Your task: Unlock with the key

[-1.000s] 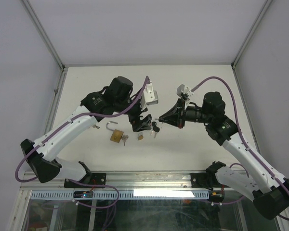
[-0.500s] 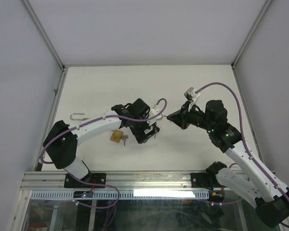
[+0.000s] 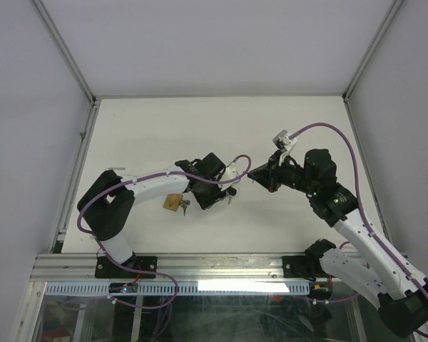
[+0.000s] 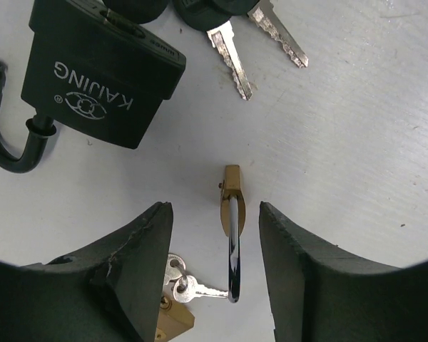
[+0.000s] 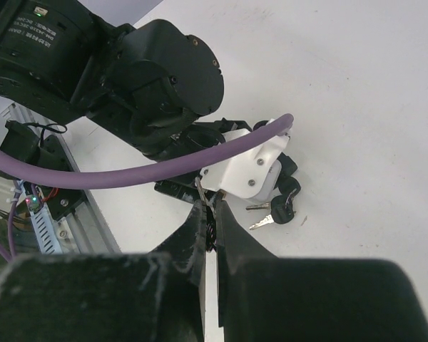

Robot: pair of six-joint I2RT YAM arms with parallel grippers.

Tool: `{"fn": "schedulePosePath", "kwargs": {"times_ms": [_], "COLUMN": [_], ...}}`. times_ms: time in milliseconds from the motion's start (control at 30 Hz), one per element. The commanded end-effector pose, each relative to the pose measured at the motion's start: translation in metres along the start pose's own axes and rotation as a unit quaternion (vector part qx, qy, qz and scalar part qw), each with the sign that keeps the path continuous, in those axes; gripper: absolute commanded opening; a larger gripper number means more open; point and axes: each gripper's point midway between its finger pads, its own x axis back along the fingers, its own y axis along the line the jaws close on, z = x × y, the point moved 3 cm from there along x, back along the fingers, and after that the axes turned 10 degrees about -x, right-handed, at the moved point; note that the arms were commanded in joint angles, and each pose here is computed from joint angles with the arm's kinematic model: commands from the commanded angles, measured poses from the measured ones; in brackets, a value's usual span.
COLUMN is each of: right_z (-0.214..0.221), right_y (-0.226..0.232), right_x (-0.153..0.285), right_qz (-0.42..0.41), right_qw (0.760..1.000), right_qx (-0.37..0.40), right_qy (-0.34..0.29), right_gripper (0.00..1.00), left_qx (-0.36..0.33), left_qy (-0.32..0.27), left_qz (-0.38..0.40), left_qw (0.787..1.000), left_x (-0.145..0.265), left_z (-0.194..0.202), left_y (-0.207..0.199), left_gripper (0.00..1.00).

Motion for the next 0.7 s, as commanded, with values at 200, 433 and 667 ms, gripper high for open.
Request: {"fn": "schedulePosePath", "kwargs": {"times_ms": [200,433,667], "right_z": [-0.020,-0.022,-0.027], "right_y": [0.007,0.008,0.010], "right_x": [0.004,0.007,0.012], "right_qz": [-0.007,-0.004,-0.001], "right_qw": [0.999,0.999,0.998], "right_qx": [0.029,0.034,0.043], "right_qy": [-0.033,-0.034,-0.041], "right_gripper": [0.00,0.00,0.00], "left_qx": [-0.012,-0.015,-0.010], "left_qy": [-0.038,-0.037,-0.030], "left_qz": [0.007,0.035,0.049], "left_qw": [0.999,0.999,0.998], "left_x": [-0.008,-0.010,-0.015], "left_z": [-0.016,-0.013,-0.010], "left_y": [-0.002,-0.011,-0.015], "left_gripper": [0.47,0.25,0.13]}}
